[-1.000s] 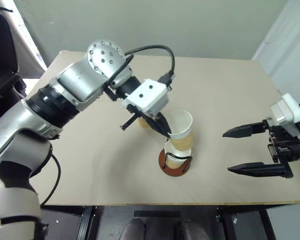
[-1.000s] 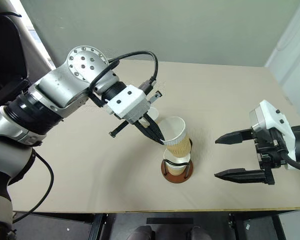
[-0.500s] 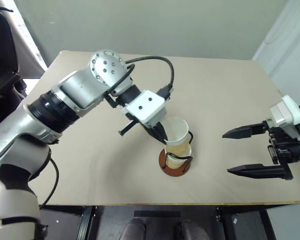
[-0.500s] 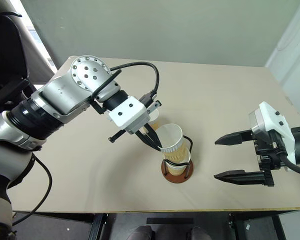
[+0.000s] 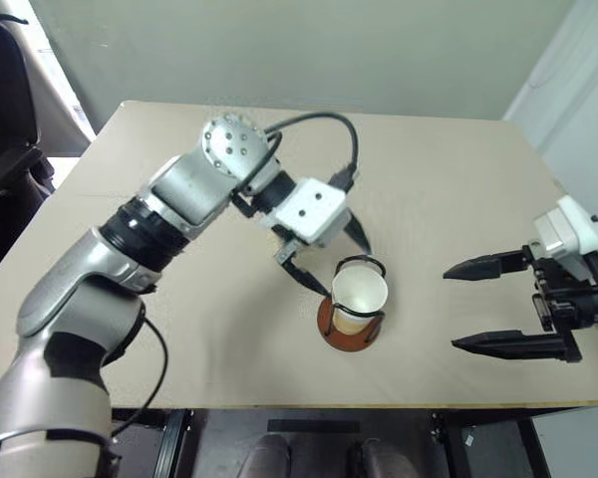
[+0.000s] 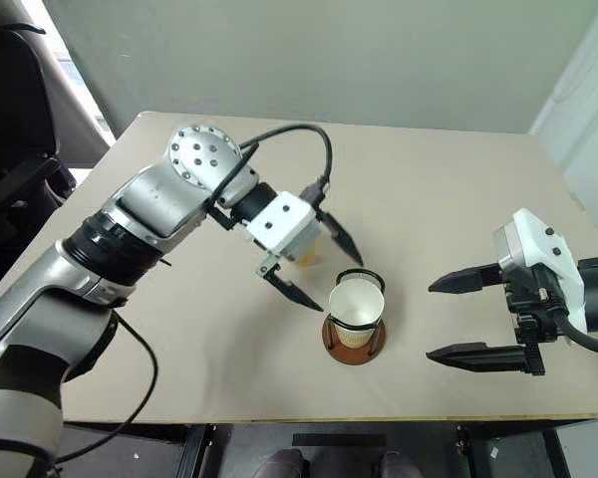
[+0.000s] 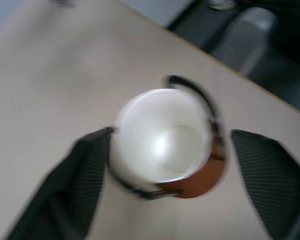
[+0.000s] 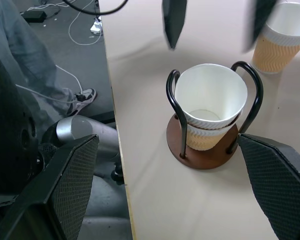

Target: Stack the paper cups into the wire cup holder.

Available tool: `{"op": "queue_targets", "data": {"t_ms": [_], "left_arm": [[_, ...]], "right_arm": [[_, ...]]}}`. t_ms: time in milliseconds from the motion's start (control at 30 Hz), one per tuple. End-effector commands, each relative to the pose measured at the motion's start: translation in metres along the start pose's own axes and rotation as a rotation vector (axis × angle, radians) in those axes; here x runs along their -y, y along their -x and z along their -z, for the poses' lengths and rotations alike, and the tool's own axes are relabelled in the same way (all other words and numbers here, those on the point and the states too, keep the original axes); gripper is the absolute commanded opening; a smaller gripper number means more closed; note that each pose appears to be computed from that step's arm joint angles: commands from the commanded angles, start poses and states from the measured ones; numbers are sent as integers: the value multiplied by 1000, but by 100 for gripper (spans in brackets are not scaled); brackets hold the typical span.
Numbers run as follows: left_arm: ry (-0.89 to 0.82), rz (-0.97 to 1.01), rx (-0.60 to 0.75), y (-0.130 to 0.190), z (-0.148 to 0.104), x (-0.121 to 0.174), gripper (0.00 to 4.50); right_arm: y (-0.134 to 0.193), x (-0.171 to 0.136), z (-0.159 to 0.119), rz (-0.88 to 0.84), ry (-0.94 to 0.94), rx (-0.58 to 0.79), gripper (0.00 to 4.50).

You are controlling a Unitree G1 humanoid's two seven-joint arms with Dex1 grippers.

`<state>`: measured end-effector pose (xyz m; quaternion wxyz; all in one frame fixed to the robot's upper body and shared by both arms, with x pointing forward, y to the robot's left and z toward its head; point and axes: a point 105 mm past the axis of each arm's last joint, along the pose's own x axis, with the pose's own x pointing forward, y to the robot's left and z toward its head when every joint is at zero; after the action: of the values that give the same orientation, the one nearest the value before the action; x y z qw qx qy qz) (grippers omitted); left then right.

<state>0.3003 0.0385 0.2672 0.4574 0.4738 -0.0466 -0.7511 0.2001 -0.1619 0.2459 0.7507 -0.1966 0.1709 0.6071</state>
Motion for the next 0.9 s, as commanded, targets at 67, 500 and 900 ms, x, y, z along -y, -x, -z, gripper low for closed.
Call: {"op": "queue_targets", "data": {"t_ms": [67, 500, 900], "left_arm": [[182, -281, -17, 60, 17, -21, 447], [422, -412, -291, 67, 126, -1, 447], [420, -309, -315, 34, 141, 9, 315]], "right_arm": [[5, -2, -4, 22, 27, 9, 450], [1, 0, -2, 28, 23, 8, 450], [2, -2, -5, 39, 20, 6, 450]]}}
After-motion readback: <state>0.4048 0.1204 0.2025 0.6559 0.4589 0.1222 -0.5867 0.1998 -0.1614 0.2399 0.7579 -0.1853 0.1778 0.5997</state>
